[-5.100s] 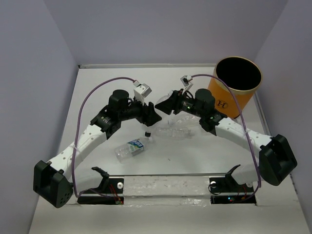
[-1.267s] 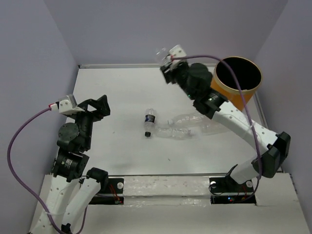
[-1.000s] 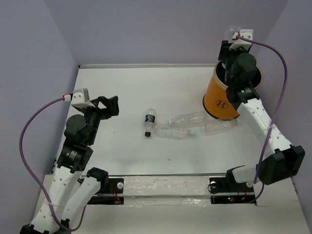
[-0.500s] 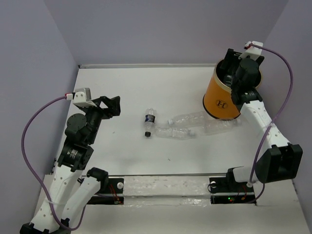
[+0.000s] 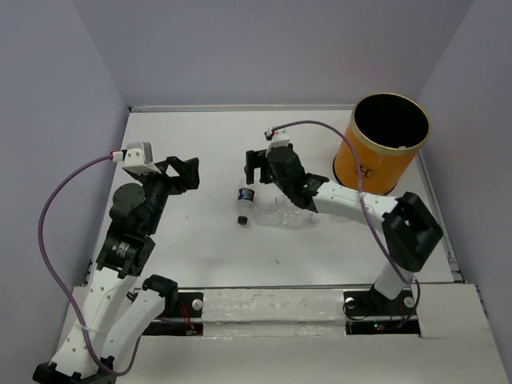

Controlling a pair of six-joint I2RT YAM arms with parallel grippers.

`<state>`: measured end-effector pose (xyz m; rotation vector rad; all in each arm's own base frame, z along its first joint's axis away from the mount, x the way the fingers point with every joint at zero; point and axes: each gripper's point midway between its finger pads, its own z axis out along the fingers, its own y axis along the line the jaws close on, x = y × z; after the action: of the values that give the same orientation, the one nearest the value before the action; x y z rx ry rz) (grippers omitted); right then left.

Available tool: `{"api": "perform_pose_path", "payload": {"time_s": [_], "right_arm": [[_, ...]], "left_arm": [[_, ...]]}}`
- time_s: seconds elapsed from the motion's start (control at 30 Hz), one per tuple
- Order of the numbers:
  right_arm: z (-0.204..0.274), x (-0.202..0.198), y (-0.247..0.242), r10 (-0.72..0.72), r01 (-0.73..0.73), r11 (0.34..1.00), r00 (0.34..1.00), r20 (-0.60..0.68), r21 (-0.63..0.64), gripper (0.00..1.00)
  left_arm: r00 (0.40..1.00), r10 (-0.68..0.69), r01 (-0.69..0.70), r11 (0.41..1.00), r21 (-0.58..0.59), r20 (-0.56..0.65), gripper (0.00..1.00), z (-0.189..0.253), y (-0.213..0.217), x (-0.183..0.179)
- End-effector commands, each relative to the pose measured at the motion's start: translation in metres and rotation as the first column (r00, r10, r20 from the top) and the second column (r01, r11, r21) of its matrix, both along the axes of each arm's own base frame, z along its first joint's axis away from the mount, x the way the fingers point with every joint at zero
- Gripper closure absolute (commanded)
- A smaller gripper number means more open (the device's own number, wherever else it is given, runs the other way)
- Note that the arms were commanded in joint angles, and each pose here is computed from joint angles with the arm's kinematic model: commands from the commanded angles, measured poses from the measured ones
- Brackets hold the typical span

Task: Put the plastic bottles in the bin

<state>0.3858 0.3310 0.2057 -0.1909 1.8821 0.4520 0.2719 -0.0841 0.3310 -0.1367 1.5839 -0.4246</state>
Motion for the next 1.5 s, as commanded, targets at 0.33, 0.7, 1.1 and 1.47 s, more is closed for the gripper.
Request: {"api": "perform_pose_path", "payload": {"time_s": [0.33,0.7,1.1,1.47], "right_arm": [[-0.088,0.004,0.066,0.034,0.001,0.992,0.960,-0.277,0.123,0.05],[-0.123,-0.005,0.087,0.052,-0.013,0.994,0.935,-0.351,0.113,0.07],[-0.033,0.006,0.120,0.145,-0.099,0.967,0.972,-0.187,0.235,0.52],[0.208,0.055,-0.120,-0.304,0.215,0.932,0.901,0.309,0.291,0.61]], "left_arm": [[0.997,-0.015,0.016,1.000,-0.018,0.073,0.01,0.021,-0.001,-0.005],[0.997,-0.018,0.019,1.000,-0.017,0.075,0.01,0.022,-0.001,-0.006],[0.997,-0.020,0.021,1.000,-0.018,0.069,0.01,0.020,-0.002,-0.005],[0.994,-0.089,0.089,0.996,-0.008,0.062,0.01,0.017,-0.016,-0.004]]}}
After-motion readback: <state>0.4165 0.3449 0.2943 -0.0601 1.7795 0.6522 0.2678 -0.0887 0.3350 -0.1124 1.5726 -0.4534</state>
